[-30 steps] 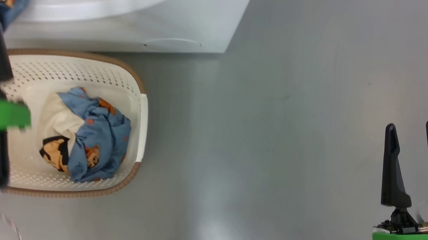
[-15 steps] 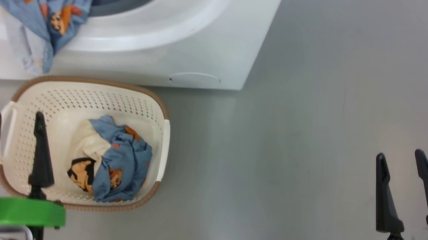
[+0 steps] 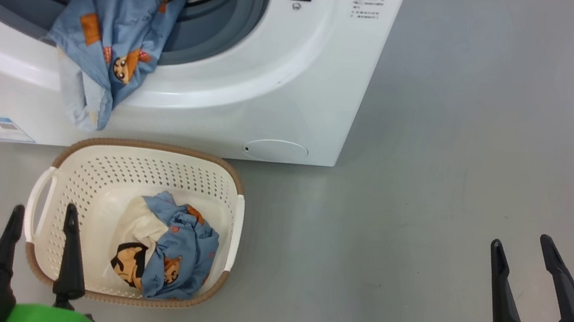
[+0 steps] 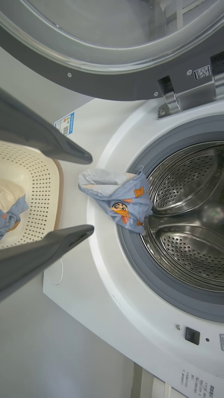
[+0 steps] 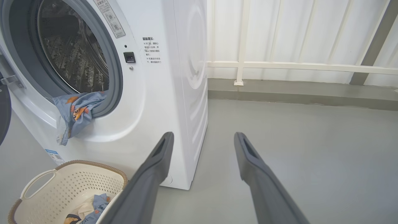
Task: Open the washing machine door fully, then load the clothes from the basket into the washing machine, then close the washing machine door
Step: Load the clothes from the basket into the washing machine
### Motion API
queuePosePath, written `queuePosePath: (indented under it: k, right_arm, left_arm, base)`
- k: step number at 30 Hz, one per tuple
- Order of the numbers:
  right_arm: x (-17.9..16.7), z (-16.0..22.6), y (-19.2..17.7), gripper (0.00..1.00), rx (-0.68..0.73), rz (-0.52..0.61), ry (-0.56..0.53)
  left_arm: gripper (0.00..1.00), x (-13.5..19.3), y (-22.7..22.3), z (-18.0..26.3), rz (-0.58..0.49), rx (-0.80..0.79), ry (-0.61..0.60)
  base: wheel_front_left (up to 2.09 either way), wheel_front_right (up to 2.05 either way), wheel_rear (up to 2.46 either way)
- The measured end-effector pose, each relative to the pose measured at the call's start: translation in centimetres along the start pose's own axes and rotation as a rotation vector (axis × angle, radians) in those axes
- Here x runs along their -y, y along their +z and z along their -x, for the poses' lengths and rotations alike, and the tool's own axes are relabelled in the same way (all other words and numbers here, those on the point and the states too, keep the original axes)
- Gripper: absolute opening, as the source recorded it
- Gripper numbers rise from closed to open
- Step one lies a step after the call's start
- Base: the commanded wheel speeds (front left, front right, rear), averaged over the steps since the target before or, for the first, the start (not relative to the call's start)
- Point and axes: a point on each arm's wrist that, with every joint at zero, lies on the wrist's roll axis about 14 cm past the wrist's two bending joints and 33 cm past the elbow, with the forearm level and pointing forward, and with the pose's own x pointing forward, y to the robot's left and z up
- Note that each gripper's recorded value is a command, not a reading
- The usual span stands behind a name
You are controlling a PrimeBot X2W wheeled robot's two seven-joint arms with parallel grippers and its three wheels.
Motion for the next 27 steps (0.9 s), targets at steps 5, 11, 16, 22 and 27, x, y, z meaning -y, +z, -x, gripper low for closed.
queuePosePath:
  k: [5, 11, 16, 22, 27]
  right_arm:
    - [-0.4, 0.3, 0.3, 1.0, 0.007, -0.003, 0.009]
    - [-0.3, 0.4, 0.5, 1.0, 0.011, -0.004, 0.005]
    - [-0.3, 0.4, 0.4, 1.0, 0.007, -0.005, 0.001]
    - [-0.3, 0.3, 0.0, 1.0, -0.002, -0.006, 0.002]
    - [-0.3, 0.1, -0.7, 1.0, -0.018, -0.009, 0.004]
  left_arm:
    - [1.0, -0.3, 0.0, 0.7, 0.001, -0.003, 0.006]
    - [1.0, -0.1, -0.1, 0.8, 0.009, -0.007, -0.003]
    - [1.0, 0.0, -0.3, 0.8, 0.009, -0.014, -0.006]
    - [1.0, -0.1, -1.0, 0.8, 0.005, -0.036, -0.003]
    - [1.0, -0.1, -2.3, 0.1, -0.001, -0.073, -0.008]
  base:
    - [0.0, 0.0, 0.0]
    - [0.0, 0.0, 0.0]
    - [0.0, 0.0, 0.0]
    - [0.0, 0.0, 0.0]
    - [0.0, 0.0, 0.0]
